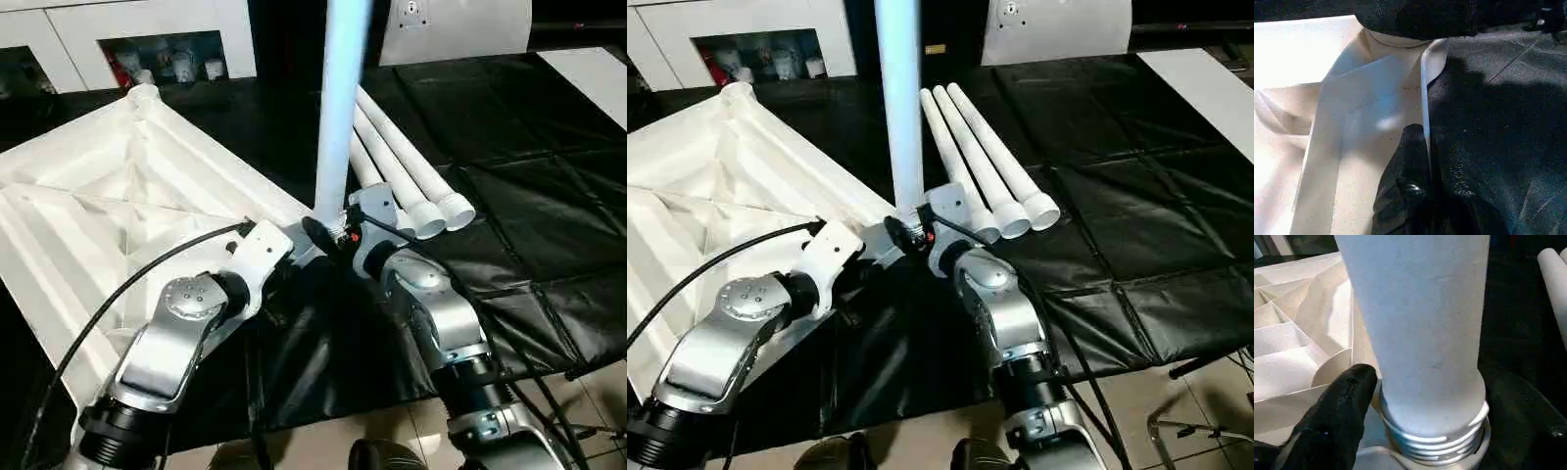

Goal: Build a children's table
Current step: Rotate leg to tighten

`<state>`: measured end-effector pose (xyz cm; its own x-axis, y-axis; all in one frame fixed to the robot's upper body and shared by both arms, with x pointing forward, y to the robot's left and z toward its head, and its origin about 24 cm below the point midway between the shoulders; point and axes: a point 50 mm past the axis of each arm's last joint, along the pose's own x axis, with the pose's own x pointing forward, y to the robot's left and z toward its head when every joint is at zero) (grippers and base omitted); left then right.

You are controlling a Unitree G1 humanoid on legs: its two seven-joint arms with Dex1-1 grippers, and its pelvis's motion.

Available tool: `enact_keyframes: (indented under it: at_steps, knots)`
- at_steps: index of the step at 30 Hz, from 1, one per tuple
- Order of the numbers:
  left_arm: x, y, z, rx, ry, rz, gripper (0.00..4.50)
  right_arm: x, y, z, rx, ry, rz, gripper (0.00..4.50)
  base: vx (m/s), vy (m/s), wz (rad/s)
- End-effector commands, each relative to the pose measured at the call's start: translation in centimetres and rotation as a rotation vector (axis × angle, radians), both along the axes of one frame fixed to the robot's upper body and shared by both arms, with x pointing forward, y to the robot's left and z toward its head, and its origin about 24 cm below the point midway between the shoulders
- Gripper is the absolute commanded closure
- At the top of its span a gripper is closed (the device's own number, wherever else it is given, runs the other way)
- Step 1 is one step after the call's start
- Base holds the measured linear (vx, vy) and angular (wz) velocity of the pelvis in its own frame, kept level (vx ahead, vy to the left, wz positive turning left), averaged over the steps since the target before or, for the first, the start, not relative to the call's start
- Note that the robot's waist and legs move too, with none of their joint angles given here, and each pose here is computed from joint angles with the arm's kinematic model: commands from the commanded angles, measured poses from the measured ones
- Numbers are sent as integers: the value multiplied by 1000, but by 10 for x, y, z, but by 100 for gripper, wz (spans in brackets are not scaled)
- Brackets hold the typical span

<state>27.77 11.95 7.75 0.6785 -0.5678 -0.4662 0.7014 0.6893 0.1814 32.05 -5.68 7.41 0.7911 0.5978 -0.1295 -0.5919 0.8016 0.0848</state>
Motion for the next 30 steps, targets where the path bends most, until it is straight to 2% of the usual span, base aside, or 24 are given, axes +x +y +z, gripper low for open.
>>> enact_keyframes:
  at_steps: [1,2,3,6,8,15,17,19,22,23,29,30]
  knots:
    - [3,-4,3,20,-24,-59,450,-13,13,-17,-7,71,99,53,0,0,0]
    - [3,-1,2,29,-26,-75,450,-12,9,-15,-1,59,94,43,0,0,0]
    - [2,7,0,51,-22,-108,450,-13,-3,-8,20,21,113,30,0,0,0]
    - [1,12,-2,64,-15,-140,450,-15,-11,-4,21,-5,140,10,0,0,0]
    - [0,22,-5,94,-2,-218,450,-23,-29,1,-16,-43,254,5,0,0,0]
    - [-6,39,-8,152,23,-434,450,-32,-62,11,-92,-74,407,5,0,0,0]
    - [-7,42,-8,157,31,-475,450,-33,-65,13,-107,-75,438,5,0,0,0]
    - [-14,46,-7,122,85,-607,450,-38,-70,14,-166,-51,567,5,0,0,0]
    - [-15,46,-7,113,100,-636,450,-39,-70,14,-181,-47,593,5,0,0,0]
    - [-17,47,-7,129,120,-710,450,-39,-69,13,-227,-44,659,5,0,0,0]
    - [-18,49,-8,166,140,-799,450,-36,-66,13,-271,-38,735,5,0,0,0]
    - [-17,50,-8,178,143,-814,450,-35,-65,13,-276,-34,758,21,0,0,0]
